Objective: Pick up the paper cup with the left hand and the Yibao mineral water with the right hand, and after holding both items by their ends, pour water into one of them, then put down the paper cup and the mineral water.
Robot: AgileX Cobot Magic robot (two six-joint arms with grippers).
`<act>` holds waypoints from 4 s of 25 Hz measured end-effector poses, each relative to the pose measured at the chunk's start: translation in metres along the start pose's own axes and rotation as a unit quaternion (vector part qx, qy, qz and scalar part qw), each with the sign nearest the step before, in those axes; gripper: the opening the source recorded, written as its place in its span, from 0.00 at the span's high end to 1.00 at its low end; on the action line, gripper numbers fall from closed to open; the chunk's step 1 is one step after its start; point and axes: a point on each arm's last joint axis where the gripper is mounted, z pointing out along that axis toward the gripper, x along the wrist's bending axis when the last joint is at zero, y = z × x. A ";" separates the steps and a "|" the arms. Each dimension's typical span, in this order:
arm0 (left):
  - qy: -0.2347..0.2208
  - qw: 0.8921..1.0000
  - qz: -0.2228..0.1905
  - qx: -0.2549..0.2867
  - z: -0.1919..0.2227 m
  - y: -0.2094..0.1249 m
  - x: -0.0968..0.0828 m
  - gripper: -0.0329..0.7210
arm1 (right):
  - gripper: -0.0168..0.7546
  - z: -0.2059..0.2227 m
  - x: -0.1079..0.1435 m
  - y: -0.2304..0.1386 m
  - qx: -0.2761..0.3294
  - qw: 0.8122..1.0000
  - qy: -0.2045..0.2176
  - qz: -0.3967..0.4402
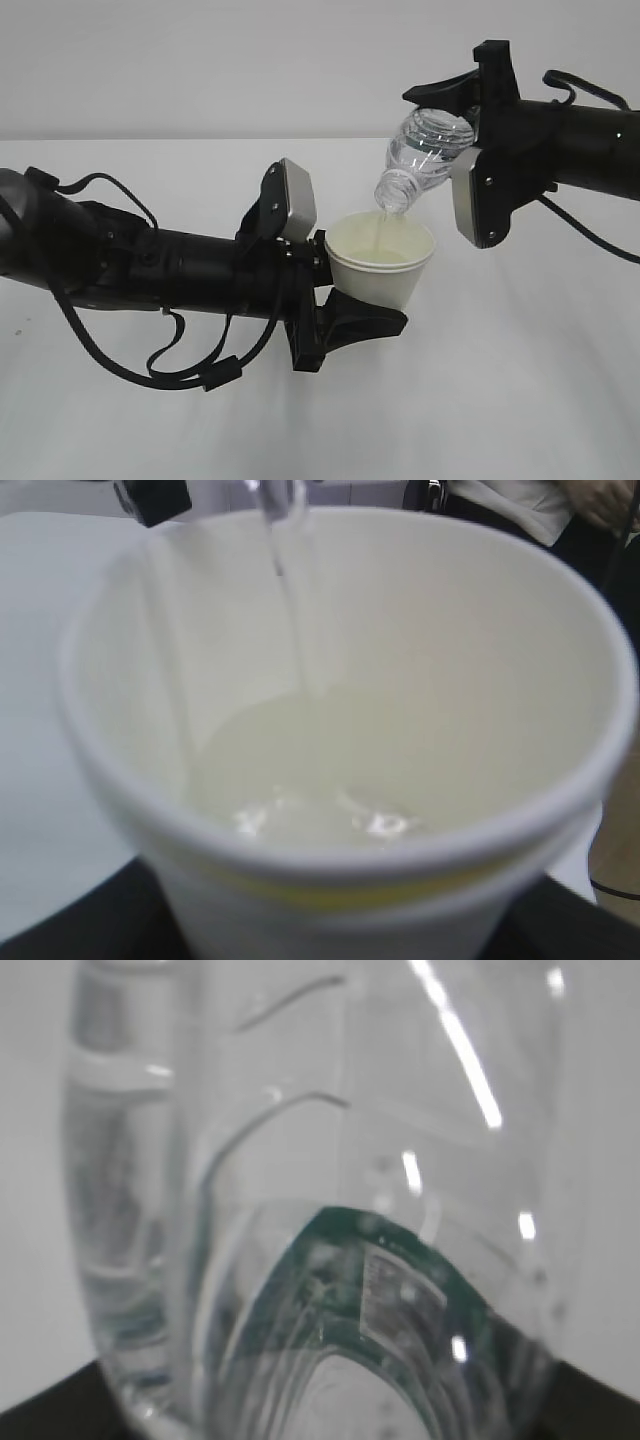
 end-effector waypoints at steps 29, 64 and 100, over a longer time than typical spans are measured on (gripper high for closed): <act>-0.001 1.000 0.000 0.001 0.000 -0.001 0.000 0.38 | 0.38 0.000 -0.001 0.000 -0.001 1.000 -0.004 0.001; -0.001 1.000 0.000 0.002 0.000 -0.001 -0.001 0.39 | 0.41 0.000 -0.001 0.000 0.000 1.000 -0.006 -0.014; -0.004 1.000 0.001 0.000 0.000 0.000 -0.001 0.39 | 0.41 0.000 -0.001 0.000 0.001 1.000 -0.006 -0.028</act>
